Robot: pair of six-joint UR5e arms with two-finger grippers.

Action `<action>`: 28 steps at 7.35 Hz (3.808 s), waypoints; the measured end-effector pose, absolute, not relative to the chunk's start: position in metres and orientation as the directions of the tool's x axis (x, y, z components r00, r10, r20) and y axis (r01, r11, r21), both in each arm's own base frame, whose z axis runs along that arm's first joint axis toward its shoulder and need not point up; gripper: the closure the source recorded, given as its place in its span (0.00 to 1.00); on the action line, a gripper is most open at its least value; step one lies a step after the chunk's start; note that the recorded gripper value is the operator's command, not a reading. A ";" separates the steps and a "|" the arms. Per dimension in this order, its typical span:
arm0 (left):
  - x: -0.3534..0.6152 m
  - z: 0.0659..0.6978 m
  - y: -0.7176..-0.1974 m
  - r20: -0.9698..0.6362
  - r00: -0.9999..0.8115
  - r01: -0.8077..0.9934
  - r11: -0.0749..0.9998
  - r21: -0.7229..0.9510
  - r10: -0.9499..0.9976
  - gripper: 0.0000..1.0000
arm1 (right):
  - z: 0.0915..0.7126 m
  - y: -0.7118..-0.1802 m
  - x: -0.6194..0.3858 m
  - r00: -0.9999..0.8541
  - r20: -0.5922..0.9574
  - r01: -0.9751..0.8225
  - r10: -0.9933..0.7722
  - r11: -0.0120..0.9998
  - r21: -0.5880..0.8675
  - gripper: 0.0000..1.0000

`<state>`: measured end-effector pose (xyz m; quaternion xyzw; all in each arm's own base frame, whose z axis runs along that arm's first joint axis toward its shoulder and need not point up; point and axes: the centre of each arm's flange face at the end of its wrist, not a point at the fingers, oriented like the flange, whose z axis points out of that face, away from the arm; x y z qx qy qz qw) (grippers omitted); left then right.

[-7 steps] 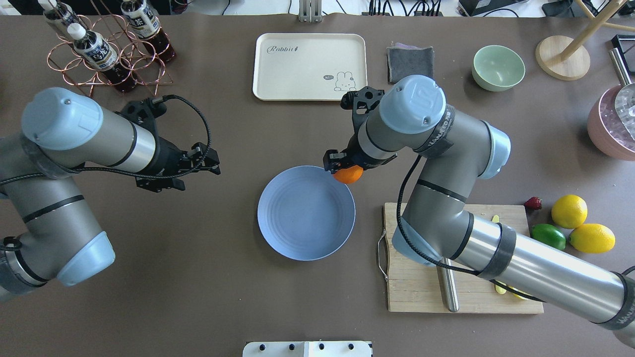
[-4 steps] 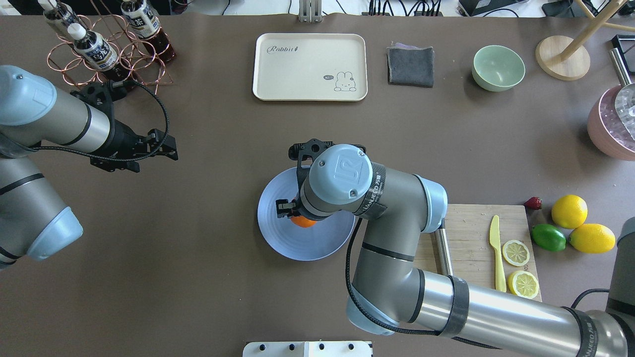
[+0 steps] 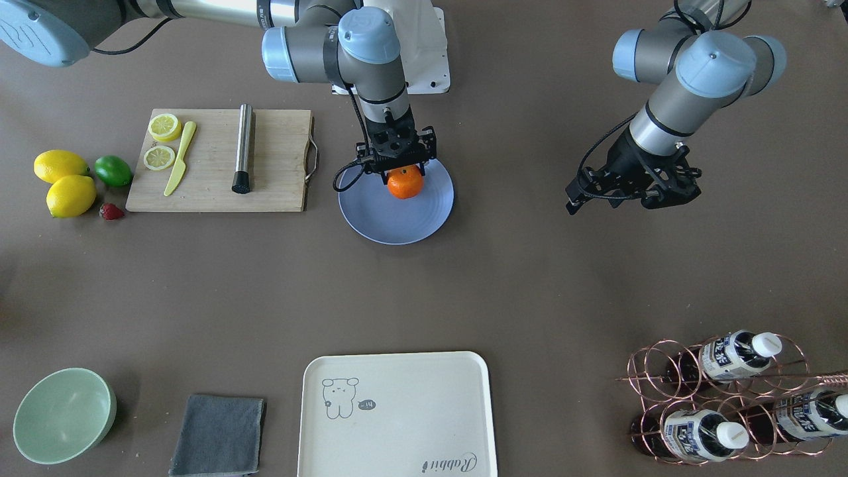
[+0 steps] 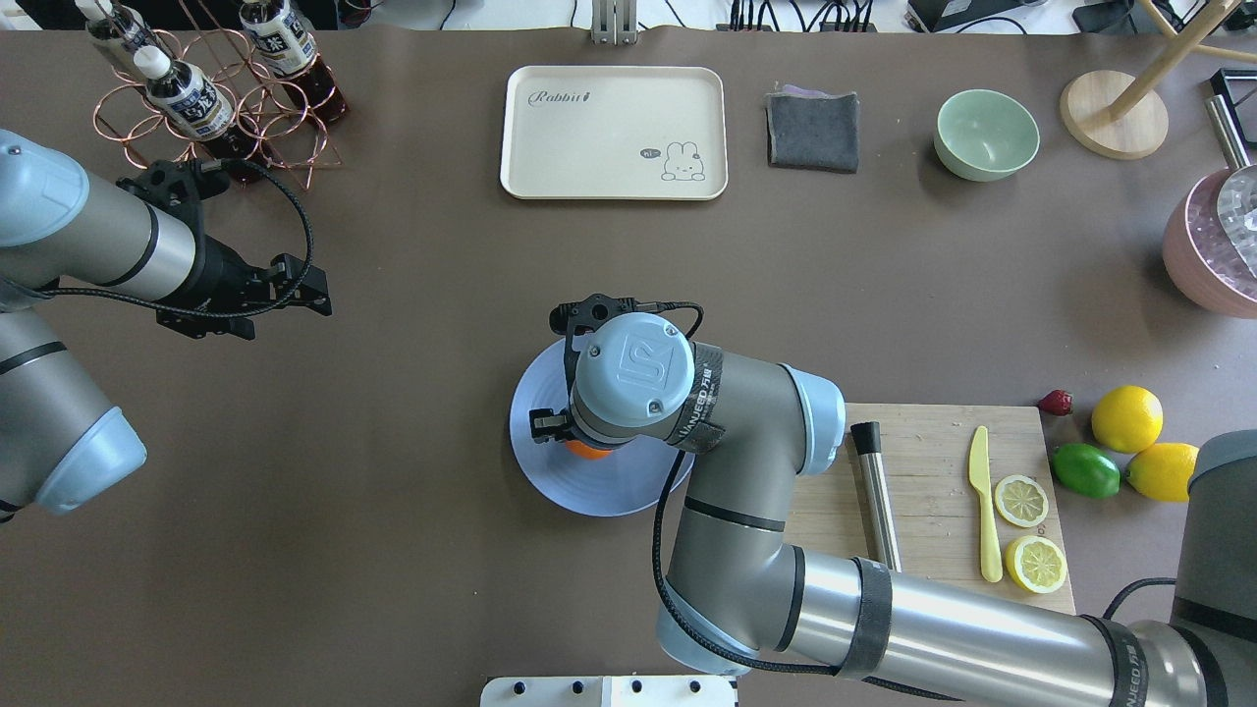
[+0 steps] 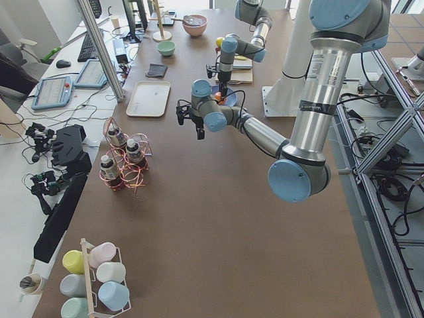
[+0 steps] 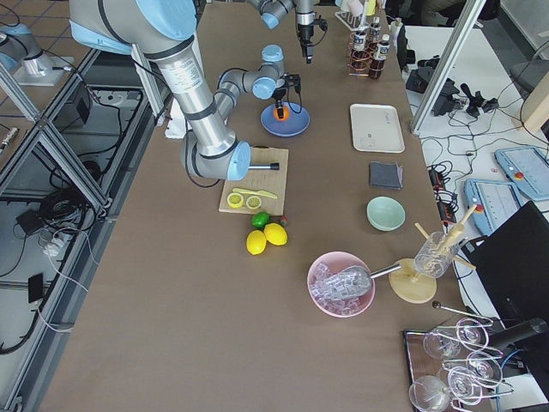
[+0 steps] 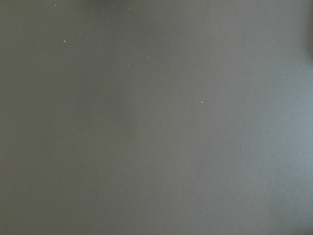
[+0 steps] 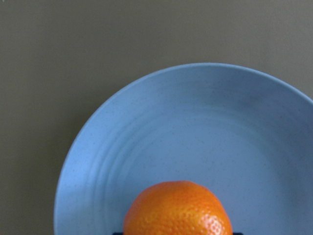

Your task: Pick orange to plate

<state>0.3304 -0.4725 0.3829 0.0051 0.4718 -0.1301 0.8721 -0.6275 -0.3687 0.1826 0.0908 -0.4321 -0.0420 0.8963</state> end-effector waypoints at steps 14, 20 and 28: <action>0.055 0.542 -0.484 -0.748 0.653 -0.045 0.992 0.118 0.119 0.03 | 0.381 -0.538 -0.190 0.677 0.684 0.160 -0.274 0.961 0.226 0.00; -0.074 0.689 -0.415 -0.721 0.681 -0.062 0.991 0.118 0.129 0.03 | 0.616 -0.473 0.086 0.717 0.629 0.252 -0.302 0.953 0.169 0.00; -0.065 0.667 -0.442 -0.727 0.683 -0.052 0.997 0.052 0.074 0.03 | 0.659 -0.439 0.105 0.719 0.651 0.233 -0.245 0.967 0.106 0.00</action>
